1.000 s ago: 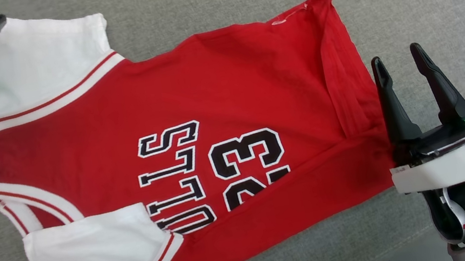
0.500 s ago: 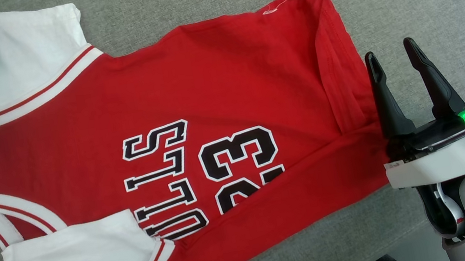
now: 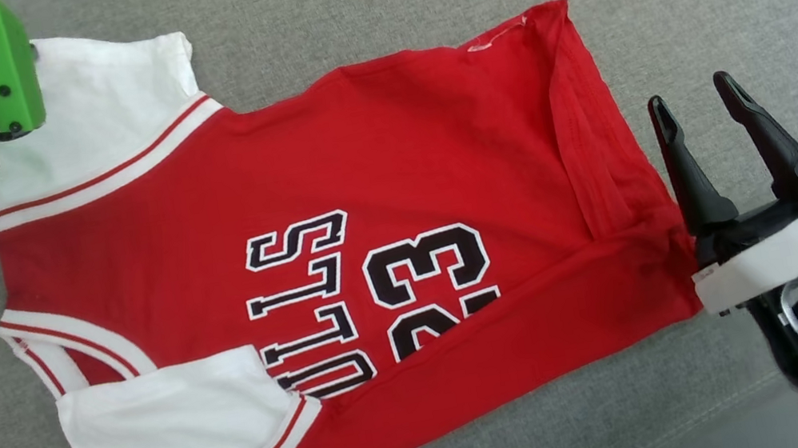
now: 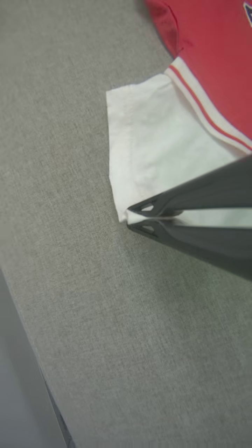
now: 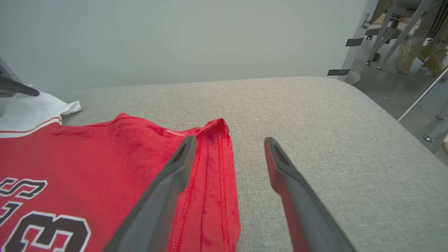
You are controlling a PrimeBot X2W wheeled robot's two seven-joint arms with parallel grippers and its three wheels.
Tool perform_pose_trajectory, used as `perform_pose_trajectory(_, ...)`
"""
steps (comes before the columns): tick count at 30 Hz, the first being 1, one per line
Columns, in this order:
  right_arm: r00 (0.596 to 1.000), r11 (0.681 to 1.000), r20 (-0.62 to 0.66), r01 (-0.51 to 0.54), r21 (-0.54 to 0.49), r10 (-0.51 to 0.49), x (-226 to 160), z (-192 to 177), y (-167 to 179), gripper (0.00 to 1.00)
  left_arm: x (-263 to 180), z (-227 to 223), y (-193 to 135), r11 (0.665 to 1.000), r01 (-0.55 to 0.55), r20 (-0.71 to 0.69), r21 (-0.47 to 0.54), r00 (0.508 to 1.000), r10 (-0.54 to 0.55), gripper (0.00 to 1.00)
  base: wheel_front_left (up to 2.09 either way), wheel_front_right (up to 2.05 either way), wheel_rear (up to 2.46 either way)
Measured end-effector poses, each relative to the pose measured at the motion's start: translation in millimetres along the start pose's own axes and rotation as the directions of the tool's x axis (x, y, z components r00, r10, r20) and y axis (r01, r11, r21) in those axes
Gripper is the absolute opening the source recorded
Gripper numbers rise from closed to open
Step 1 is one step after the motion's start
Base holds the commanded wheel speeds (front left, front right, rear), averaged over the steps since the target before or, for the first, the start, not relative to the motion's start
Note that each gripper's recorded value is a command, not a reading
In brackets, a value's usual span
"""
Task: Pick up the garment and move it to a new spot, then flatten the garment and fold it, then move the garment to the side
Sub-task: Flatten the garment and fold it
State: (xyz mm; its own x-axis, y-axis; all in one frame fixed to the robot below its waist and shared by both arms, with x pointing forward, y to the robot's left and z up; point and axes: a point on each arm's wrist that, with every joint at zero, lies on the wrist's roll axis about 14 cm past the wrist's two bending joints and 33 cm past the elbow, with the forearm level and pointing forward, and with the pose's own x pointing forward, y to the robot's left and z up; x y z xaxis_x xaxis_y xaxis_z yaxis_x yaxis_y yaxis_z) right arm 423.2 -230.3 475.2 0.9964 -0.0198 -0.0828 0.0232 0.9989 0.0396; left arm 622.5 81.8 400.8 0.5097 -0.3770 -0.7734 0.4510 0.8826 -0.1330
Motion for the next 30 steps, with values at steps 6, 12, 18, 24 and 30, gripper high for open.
perform_pose_trajectory(6,0.985,0.997,-0.166,-0.05,-0.053,0.041,10,-1,-6,1.0,-36,18,-14,0.999,0.051,0.12,0.009,0.991,-0.052,0.0,0.0,0.0,0.0)
perform_pose_trajectory(12,0.921,0.99,-0.373,-0.135,-0.046,0.108,34,-7,-1,1.0,-69,16,-22,0.995,0.098,0.202,-0.002,0.975,-0.096,0.0,0.0,0.0,0.0)
perform_pose_trajectory(18,0.835,0.981,-0.526,-0.195,-0.007,0.162,62,-15,6,1.0,-92,5,-25,0.995,0.103,0.237,0.009,0.966,-0.102,0.0,0.0,0.0,0.0)
perform_pose_trajectory(24,0.766,0.977,-0.62,-0.215,0.002,0.17,89,-29,9,1.0,-96,-9,-30,0.993,0.116,0.24,0.023,0.964,-0.118,0.0,0.0,0.0,0.0)
perform_pose_trajectory(30,0.676,0.968,-0.716,-0.25,-0.002,0.173,101,-57,18,1.0,-94,-16,-24,0.994,0.105,0.237,0.023,0.966,-0.108,0.0,0.0,0.0,0.0)
